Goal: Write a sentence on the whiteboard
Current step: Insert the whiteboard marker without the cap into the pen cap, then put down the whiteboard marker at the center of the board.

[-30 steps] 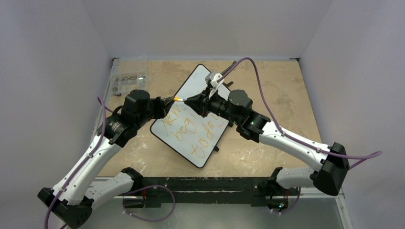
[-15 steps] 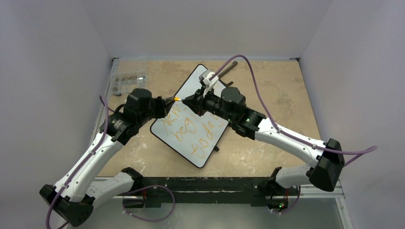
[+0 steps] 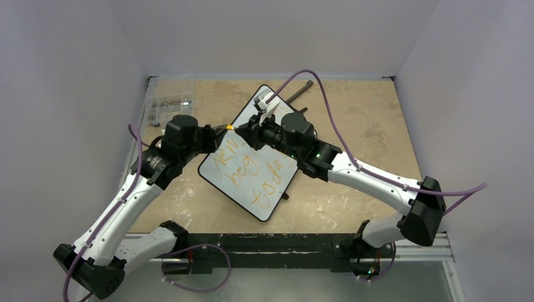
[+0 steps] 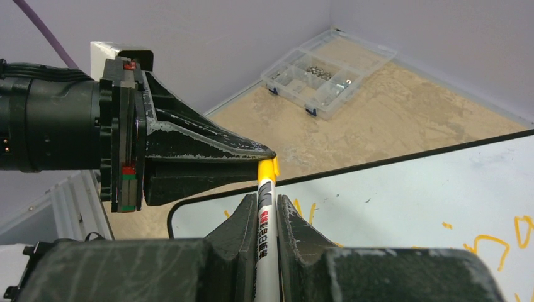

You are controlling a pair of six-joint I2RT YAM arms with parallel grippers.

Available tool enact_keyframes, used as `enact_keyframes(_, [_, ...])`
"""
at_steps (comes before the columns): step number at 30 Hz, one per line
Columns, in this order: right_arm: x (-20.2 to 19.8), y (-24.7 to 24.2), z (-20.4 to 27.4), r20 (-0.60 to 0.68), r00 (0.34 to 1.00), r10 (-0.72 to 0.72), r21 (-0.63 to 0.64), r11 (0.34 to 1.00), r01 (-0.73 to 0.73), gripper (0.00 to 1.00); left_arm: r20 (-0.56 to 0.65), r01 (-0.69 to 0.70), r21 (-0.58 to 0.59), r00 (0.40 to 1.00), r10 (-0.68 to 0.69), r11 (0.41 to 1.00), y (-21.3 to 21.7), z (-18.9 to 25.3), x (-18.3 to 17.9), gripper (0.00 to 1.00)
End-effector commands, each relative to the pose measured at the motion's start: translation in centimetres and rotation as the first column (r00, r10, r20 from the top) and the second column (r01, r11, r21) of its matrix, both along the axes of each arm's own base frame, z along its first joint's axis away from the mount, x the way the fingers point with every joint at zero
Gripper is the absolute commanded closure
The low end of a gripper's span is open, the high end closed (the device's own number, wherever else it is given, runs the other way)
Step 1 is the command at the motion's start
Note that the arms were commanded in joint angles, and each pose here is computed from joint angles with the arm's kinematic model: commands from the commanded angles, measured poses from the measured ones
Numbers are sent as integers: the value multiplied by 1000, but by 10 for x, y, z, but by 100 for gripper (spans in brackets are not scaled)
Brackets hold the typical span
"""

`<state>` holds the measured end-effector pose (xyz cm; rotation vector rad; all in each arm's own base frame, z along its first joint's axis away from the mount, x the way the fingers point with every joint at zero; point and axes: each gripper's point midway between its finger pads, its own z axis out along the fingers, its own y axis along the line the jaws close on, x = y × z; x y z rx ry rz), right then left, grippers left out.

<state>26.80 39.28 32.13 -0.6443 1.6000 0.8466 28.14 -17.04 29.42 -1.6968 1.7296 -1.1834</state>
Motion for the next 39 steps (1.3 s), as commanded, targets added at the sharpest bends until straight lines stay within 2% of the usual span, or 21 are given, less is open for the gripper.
enact_keyframes(1, [9, 19, 5, -46, 998, -36, 70, 997, 39, 100, 187, 269, -116, 951, -245, 956, -49, 54, -17, 100])
enact_keyframes(5, [21, 22, 1, -137, 985, -109, 127, 984, 126, 100, 231, 308, -106, 932, -278, 945, -56, 61, -17, 100])
enact_keyframes(13, [31, 42, 0, -306, 944, -119, 227, 954, 194, 100, 281, 358, -88, 904, -321, 930, -63, 69, -20, 100])
enact_keyframes(19, [44, 48, -5, -447, 880, -163, 276, 910, 309, 100, 311, 369, -77, 892, -329, 926, -68, 76, -24, 100])
enact_keyframes(23, [49, 56, -15, -528, 837, -141, 300, 892, 339, 100, 326, 380, -74, 883, -337, 922, -72, 77, -26, 100])
enact_keyframes(27, [52, 52, -12, -529, 838, -133, 323, 882, 344, 100, 324, 375, -66, 885, -335, 925, -70, 76, -27, 100])
enact_keyframes(35, [58, 12, 12, -471, 863, -184, 352, 857, 375, 100, 341, 300, -15, 898, -277, 954, -52, 77, -26, 100])
enact_keyframes(39, [63, -11, 18, -447, 864, -229, 346, 847, 403, 100, 349, 255, 15, 905, -244, 967, -42, 77, -24, 86])
